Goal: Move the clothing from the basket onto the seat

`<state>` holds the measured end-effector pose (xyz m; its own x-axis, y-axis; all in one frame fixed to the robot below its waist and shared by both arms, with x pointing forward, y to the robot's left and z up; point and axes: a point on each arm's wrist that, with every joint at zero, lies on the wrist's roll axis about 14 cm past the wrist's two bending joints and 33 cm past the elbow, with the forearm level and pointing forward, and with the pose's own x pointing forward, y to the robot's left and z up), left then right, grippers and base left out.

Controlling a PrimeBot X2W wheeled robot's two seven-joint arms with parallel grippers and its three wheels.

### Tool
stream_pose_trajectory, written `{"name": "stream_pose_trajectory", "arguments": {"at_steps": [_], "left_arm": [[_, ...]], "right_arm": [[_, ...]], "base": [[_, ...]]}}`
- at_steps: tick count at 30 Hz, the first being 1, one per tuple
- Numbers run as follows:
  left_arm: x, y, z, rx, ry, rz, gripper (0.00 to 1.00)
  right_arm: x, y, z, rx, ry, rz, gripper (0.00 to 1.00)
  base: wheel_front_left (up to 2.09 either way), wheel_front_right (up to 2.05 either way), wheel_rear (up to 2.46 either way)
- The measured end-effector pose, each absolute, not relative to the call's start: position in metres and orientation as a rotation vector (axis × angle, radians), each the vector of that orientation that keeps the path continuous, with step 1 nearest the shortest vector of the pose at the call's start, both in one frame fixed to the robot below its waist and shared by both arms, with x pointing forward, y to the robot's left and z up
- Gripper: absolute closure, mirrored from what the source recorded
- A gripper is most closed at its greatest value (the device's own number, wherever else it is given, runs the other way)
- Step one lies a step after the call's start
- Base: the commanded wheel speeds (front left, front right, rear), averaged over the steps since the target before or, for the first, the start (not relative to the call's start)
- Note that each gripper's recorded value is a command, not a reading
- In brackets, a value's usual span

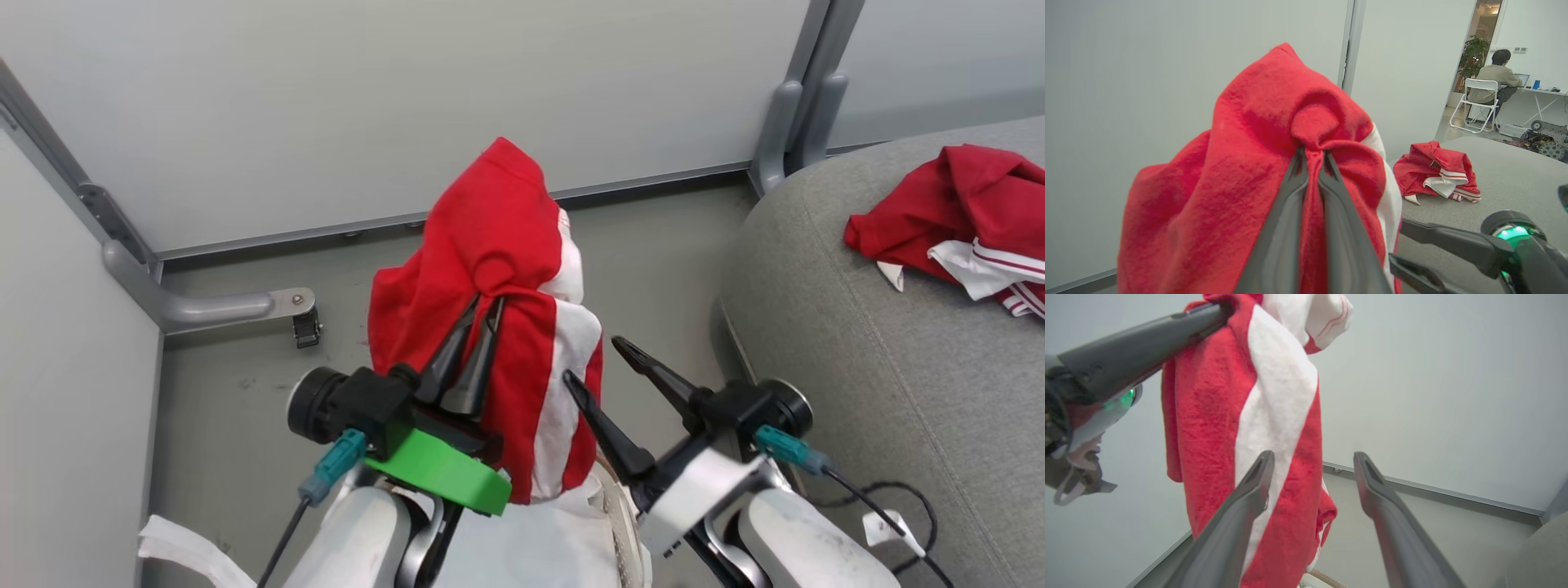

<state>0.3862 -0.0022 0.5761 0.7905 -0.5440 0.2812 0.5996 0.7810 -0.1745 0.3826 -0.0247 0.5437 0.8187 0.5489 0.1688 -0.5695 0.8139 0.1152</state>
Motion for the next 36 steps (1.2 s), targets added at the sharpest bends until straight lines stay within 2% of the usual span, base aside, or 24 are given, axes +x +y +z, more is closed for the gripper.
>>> {"name": "stream_pose_trajectory", "arguments": {"at_steps": [8, 9, 10, 18, 19, 20, 28, 36], "left_arm": [[0.382, -0.005, 0.571, -0.277, -0.198, -0.639, 1.00], [0.381, -0.004, 0.569, -0.279, -0.190, -0.635, 1.00], [0.381, -0.003, 0.567, -0.280, -0.183, -0.631, 1.00], [0.385, 0.003, 0.557, -0.281, -0.156, -0.609, 1.00], [0.386, 0.002, 0.557, -0.281, -0.157, -0.612, 0.69], [0.386, -0.001, 0.555, -0.275, -0.152, -0.619, 0.00], [0.392, -0.023, 0.550, -0.256, -0.141, -0.679, 0.00], [0.388, -0.070, 0.542, -0.262, -0.112, -0.812, 0.00]], "right_arm": [[0.387, 0.023, 0.558, 0.163, -0.147, 0.759, 0.00], [0.387, 0.029, 0.559, 0.170, -0.144, 0.774, 0.53], [0.387, 0.035, 0.559, 0.175, -0.141, 0.787, 1.00], [0.389, 0.035, 0.546, 0.225, -0.096, 0.765, 1.00], [0.389, 0.031, 0.544, 0.229, -0.090, 0.751, 1.00], [0.390, 0.026, 0.543, 0.234, -0.087, 0.733, 1.00], [0.391, -0.023, 0.534, 0.241, -0.082, 0.579, 1.00], [0.379, -0.086, 0.524, 0.235, -0.075, 0.386, 1.00]], "base": [[0.00, 0.00, 0.00], [0.00, 0.00, 0.00], [0.00, 0.00, 0.00], [0.00, 0.00, 0.00], [0.00, 0.00, 0.00], [0.00, 0.00, 0.00], [0.00, 0.00, 0.00], [0.00, 0.00, 0.00]]}}
